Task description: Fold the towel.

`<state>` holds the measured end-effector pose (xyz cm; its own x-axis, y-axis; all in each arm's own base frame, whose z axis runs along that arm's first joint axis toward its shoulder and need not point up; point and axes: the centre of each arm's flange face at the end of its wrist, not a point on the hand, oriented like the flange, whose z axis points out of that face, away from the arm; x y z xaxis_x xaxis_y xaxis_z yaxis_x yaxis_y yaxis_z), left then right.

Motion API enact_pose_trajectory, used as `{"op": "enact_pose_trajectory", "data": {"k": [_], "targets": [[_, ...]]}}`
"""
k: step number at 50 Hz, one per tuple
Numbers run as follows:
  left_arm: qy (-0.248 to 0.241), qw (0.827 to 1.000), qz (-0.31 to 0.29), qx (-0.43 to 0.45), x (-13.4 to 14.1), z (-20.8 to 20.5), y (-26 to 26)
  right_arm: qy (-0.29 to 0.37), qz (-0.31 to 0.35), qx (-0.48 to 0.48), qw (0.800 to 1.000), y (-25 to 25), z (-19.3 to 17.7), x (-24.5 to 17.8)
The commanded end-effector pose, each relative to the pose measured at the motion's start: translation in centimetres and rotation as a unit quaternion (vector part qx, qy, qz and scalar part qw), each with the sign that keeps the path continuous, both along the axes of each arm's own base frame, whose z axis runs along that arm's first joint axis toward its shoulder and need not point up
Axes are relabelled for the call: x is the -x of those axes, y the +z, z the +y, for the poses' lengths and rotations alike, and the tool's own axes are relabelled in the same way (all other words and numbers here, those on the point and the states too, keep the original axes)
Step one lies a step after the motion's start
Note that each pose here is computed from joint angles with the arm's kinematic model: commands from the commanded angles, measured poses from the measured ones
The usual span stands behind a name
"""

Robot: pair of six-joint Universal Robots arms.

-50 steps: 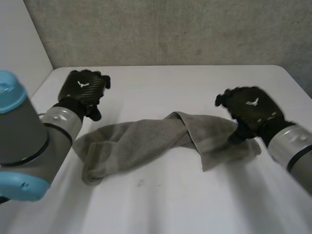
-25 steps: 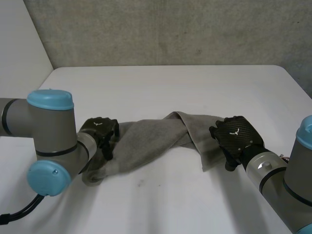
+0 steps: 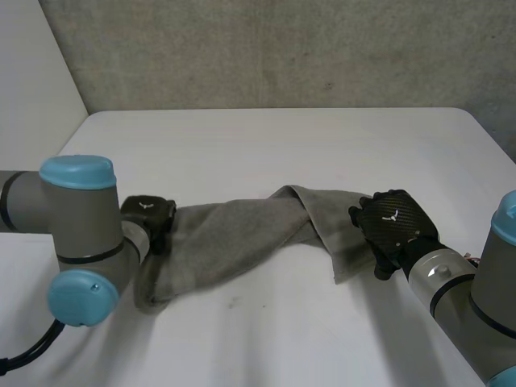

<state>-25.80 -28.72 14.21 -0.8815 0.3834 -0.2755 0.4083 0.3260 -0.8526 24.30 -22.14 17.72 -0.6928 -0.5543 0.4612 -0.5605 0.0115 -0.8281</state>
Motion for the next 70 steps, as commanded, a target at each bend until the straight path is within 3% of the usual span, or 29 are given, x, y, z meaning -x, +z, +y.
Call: {"op": "enact_pose_trajectory", "data": {"k": [1, 4, 11, 16, 23, 35, 49, 58, 64, 70], "targets": [[0.003, 0.999, 0.019, 0.049, -0.1, 0.0, 2.3, -0.005, -0.006, -0.005, 1.0, 0.0, 0.1, 0.0], [0.004, 0.998, 0.023, 0.058, -0.1, 0.1, 2.9, -0.007, -0.021, -0.022, 1.0, -0.1, 0.6, -0.2], [0.003, 0.997, 0.029, 0.07, -0.3, 0.6, 4.1, -0.034, -0.131, -0.101, 0.986, -1.0, 1.6, -1.0], [0.003, 0.996, 0.037, 0.083, -0.5, 1.0, 5.2, -0.048, -0.155, -0.123, 0.979, -2.9, 0.9, -1.6], [0.002, 0.994, 0.049, 0.101, -0.6, 1.5, 6.7, -0.049, -0.128, -0.086, 0.987, -5.5, -0.4, -2.3], [-0.001, 0.994, 0.05, 0.102, -0.5, 1.8, 6.5, -0.066, -0.014, 0.064, 0.996, -7.9, -2.6, -2.6], [0.0, 0.994, 0.05, 0.099, -0.6, 1.9, 6.4, -0.077, -0.076, 0.138, 0.984, -2.8, -4.7, -1.7], [0.003, 0.995, 0.042, 0.091, -1.1, 2.2, 6.1, -0.093, -0.084, 0.135, 0.983, 0.6, -6.3, 1.3], [0.005, 0.996, 0.035, 0.086, -1.5, 2.3, 5.9, -0.079, -0.072, 0.04, 0.993, 2.5, -6.0, 2.6], [-0.012, 0.996, -0.012, 0.083, -2.0, 1.8, 4.9, -0.069, -0.042, -0.059, 0.995, 3.7, -5.3, 3.1]]}}
